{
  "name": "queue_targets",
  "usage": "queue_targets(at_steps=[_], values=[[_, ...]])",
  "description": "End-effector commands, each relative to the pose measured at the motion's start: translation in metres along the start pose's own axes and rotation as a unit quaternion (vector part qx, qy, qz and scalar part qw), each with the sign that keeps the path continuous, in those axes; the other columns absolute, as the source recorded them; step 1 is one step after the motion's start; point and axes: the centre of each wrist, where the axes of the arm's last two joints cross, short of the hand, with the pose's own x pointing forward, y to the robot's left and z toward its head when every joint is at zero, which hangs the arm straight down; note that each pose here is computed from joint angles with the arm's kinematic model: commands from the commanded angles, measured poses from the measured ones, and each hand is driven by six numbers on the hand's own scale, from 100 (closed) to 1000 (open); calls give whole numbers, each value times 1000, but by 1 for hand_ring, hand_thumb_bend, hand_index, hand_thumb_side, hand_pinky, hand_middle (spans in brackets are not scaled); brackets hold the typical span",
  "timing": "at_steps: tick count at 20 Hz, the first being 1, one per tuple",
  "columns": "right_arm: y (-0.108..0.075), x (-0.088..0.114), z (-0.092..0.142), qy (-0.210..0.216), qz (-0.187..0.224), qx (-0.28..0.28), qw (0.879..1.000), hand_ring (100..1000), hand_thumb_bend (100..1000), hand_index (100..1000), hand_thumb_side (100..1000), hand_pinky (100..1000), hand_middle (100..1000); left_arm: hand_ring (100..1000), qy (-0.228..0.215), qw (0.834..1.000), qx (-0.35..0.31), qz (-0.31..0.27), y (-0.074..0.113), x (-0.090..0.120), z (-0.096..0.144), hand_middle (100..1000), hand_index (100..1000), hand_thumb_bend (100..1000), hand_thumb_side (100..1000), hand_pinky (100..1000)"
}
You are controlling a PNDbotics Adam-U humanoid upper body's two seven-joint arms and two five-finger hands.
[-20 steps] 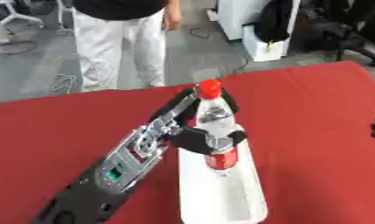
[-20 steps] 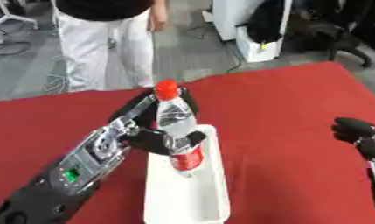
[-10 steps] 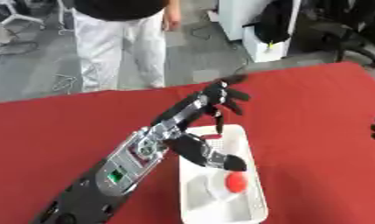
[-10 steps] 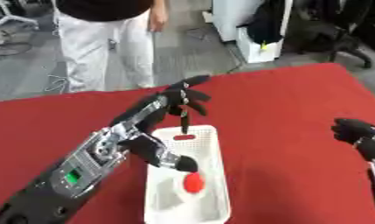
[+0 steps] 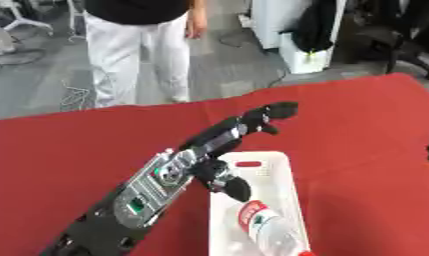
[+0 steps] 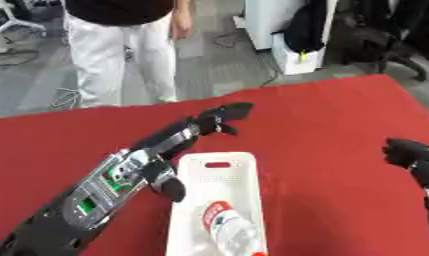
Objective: Pick up objects on the table and place them in the box.
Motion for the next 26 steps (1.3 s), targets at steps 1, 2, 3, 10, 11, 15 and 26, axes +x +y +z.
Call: queue_targets(at_steps=[1,2,3,10,11,15,26], values=[[-7,3,-3,-6,10,0,1000,802,100,852,990,801,798,1000,-5,1000,4,-17,9,2,0,1000,1000,1000,954,838],[-7,3,-3,-6,10,0,1000,802,100,851,990,801,798,1000,-4,1000,6,-17,9,2,0,1000,1000,987,949,829],[-7,3,-3,-6,10,0,1000,802,100,852,990,801,798,1000,-3,1000,12,-17,10,2,0,1000,1000,947,930,812],[-7,1,0,0,12,0,1000,802,100,852,990,801,798,1000,1,997,76,-2,22,11,13,1000,1000,590,910,724],[-7,1,0,1,12,0,1000,802,100,852,990,801,798,1000,-1,996,87,9,23,13,16,1000,1000,557,932,716],[-5,1,0,2,8,-2,1000,802,100,852,991,800,798,1000,-18,989,132,61,24,22,31,1000,1000,502,985,717],[24,14,-28,-41,-50,6,998,808,100,854,1000,798,801,1000,-31,968,223,113,-2,23,74,1000,1000,526,1000,815]])
